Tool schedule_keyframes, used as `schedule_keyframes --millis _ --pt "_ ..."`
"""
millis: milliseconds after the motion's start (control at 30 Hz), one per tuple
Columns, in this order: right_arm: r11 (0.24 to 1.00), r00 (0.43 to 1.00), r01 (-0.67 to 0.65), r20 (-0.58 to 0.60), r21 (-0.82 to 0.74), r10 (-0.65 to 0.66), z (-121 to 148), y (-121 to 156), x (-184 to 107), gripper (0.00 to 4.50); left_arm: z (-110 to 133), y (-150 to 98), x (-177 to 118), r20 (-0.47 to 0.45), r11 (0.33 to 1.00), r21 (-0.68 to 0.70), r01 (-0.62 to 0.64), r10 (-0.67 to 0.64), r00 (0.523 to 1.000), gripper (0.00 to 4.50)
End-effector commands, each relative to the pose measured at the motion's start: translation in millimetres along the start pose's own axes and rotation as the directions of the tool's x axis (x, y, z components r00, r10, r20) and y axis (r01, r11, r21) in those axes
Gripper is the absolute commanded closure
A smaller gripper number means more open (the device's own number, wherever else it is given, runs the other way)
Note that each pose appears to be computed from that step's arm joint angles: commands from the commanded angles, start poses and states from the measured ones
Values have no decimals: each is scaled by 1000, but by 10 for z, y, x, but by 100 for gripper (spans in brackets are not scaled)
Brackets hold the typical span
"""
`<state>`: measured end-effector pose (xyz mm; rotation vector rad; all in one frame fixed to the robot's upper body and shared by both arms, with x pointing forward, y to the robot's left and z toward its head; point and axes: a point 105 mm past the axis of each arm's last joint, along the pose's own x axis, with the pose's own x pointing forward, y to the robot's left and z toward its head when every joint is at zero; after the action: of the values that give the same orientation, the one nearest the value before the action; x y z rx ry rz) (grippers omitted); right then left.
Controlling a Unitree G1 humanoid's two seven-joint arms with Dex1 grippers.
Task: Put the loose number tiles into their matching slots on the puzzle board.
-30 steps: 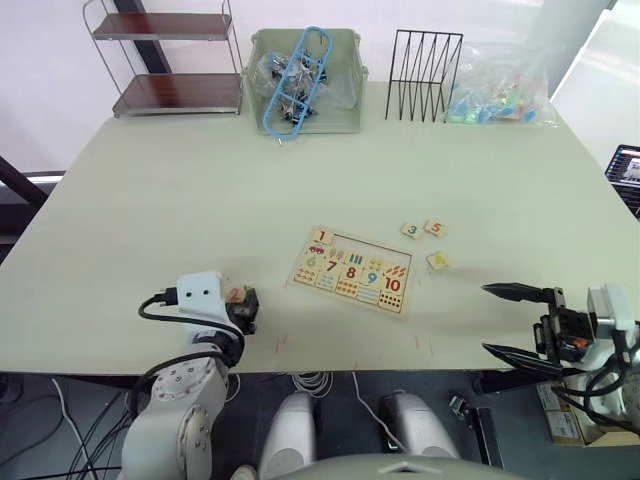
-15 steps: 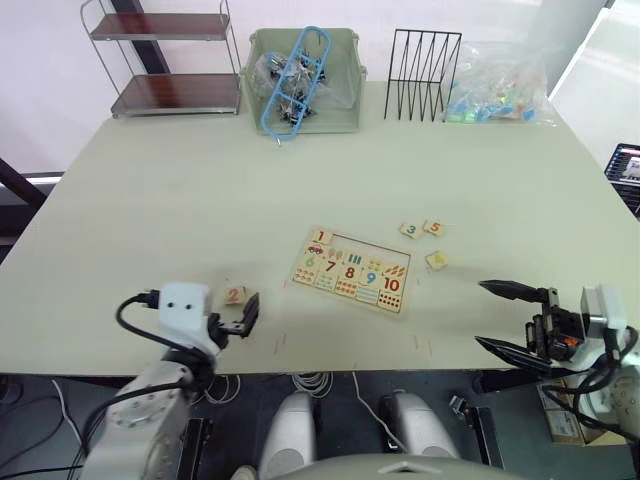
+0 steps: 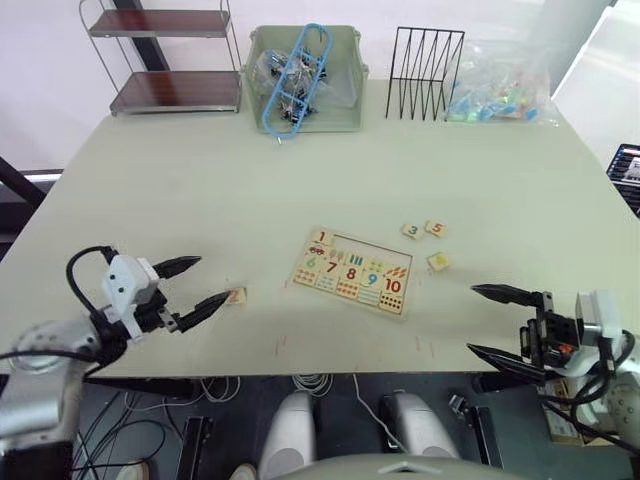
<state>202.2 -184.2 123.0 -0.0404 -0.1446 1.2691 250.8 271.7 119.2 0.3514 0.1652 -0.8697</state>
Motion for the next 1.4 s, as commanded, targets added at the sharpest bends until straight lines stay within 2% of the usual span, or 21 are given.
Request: schedule_keyframes --millis 33,167,300,533,933,1033,1200,1400 --pt "999 1000 -13 3 -35 14 72 21 21 0 -5 -8 0 -5 970 43 240 -241 971 2" --pt "999 1000 -4 -1 -46 4 81 7 3 0 -32 65 64 -73 924 102 369 -363 929 2" --pt "998 1000 2 -7 -56 -2 79 -1 -8 0 -91 155 175 -143 898 150 413 -394 908 2" --pt "998 1000 8 -18 -69 -10 90 19 -47 0 -223 174 225 -218 876 133 464 -431 875 2" --pt "996 1000 19 -24 -83 -21 86 -3 -74 0 -239 262 187 -259 885 104 454 -417 871 2" --pt "996 1000 19 -23 -85 -21 83 -18 -70 0 -258 230 196 -286 873 87 479 -439 852 2" --pt "996 1000 18 -22 -87 -20 81 -33 -66 0 -275 229 196 -298 874 67 481 -443 846 2" --pt "996 1000 19 -22 -91 -21 76 -47 -65 0 -291 230 211 -282 881 57 470 -438 854 2"
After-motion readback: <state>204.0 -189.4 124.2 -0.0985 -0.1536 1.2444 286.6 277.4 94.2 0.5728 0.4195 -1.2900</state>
